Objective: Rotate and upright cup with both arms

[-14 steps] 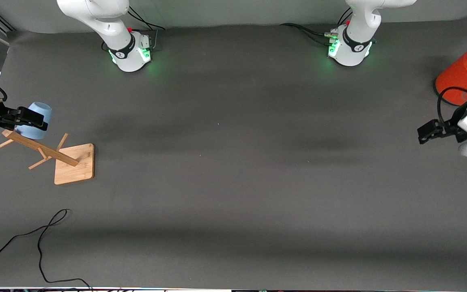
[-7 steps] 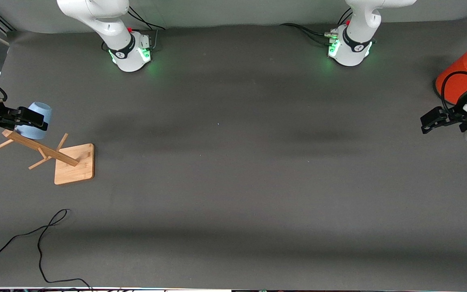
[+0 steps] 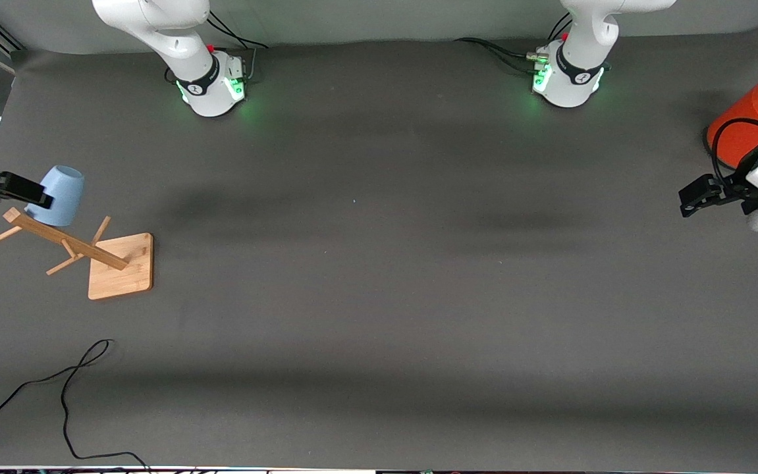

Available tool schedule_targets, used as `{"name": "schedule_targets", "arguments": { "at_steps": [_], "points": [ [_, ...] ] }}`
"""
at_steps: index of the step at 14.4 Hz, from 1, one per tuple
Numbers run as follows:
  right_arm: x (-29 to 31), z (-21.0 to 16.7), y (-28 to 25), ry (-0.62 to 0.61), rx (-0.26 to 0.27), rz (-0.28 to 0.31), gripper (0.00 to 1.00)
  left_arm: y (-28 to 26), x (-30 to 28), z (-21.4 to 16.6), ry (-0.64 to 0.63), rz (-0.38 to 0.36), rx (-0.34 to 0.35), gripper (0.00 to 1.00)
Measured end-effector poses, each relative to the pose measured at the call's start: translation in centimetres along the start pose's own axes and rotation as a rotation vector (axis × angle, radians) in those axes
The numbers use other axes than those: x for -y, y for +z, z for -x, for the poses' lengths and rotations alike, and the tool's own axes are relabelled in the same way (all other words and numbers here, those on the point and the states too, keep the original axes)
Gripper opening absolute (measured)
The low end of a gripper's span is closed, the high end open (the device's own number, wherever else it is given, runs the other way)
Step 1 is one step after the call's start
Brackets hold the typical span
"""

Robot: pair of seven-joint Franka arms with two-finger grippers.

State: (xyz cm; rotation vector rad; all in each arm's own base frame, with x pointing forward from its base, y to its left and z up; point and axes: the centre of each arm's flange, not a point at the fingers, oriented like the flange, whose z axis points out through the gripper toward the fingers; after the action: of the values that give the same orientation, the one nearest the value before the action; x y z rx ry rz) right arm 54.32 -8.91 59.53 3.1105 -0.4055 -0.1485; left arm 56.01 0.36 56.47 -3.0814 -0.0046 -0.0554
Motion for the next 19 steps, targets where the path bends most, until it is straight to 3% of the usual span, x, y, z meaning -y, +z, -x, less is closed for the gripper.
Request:
{"name": "schedule_targets", "arguments": {
  "at_steps": [6, 10, 19],
  "points": [
    [-9.0, 3.0, 1.0, 0.328, 0.034, -0.038, 1.0, 0.4, -0.3, -0.2, 0.006, 0.0, 0.003, 1.0],
    [-9.6, 3.2, 2.8, 0.36, 0.061, -0.042, 1.0, 0.4, -0.4, -0.2, 0.006, 0.0, 0.004, 1.0],
    [-8.9, 4.7, 12.3, 0.364, 0.028, -0.091, 1.0, 0.5, -0.4, -0.2, 0.006, 0.0, 0.006, 1.0]
  ]
}}
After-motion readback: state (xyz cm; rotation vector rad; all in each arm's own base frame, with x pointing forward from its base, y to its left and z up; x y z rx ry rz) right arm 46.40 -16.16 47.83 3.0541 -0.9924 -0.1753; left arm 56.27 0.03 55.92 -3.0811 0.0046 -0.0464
